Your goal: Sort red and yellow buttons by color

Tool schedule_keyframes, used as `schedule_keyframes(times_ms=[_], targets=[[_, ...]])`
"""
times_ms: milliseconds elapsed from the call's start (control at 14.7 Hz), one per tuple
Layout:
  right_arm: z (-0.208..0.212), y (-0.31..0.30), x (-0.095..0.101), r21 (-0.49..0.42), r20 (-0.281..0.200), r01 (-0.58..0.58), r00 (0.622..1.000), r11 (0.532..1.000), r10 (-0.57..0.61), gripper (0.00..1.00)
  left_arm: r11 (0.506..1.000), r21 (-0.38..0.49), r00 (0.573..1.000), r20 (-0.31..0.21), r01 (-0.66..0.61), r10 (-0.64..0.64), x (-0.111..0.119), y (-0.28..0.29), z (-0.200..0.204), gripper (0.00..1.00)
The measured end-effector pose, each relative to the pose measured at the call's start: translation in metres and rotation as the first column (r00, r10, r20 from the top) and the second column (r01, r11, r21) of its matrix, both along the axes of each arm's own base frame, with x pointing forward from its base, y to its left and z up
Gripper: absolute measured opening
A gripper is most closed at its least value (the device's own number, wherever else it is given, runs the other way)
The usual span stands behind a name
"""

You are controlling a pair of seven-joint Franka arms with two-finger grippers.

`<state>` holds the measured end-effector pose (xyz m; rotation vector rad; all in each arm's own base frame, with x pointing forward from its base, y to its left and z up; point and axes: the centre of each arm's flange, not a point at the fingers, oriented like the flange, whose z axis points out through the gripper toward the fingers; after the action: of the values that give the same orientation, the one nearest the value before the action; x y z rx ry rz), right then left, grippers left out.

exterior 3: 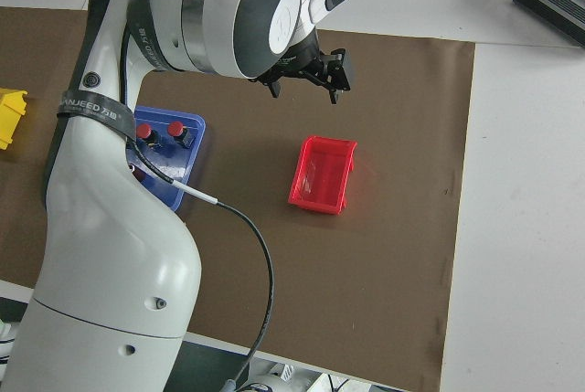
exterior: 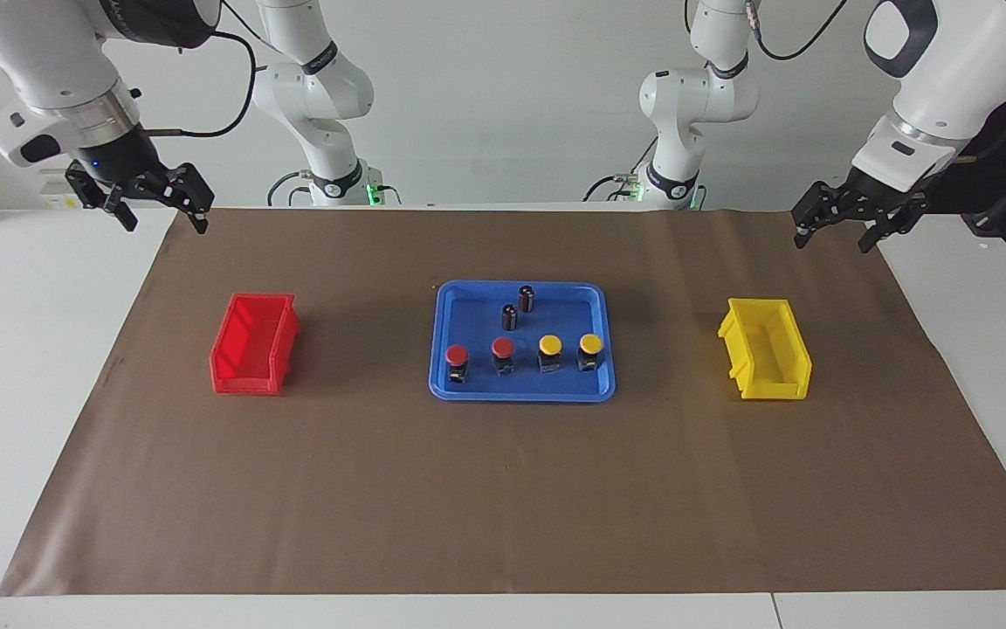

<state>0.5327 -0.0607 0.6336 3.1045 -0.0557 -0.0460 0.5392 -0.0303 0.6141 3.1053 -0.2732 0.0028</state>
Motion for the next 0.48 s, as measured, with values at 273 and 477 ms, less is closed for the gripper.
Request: schedule_keyframes(times_ms=[273,477], targets=[[0.0,0.0013,0.0001,0.0,0.0,-0.002,1.0,1.0,0.002,1.0,1.0,0.0,1.0,0.0,0.0,0.0,0.0,0.0,0.0,1.0],[-0.0024,0.0026,0.0008,0.0,-0.005,-0.005,1.0,1.0,0.005,1.0,1.0,0.0,1.0,0.0,0.0,0.0,0.0,0.0,0.0,1.0]])
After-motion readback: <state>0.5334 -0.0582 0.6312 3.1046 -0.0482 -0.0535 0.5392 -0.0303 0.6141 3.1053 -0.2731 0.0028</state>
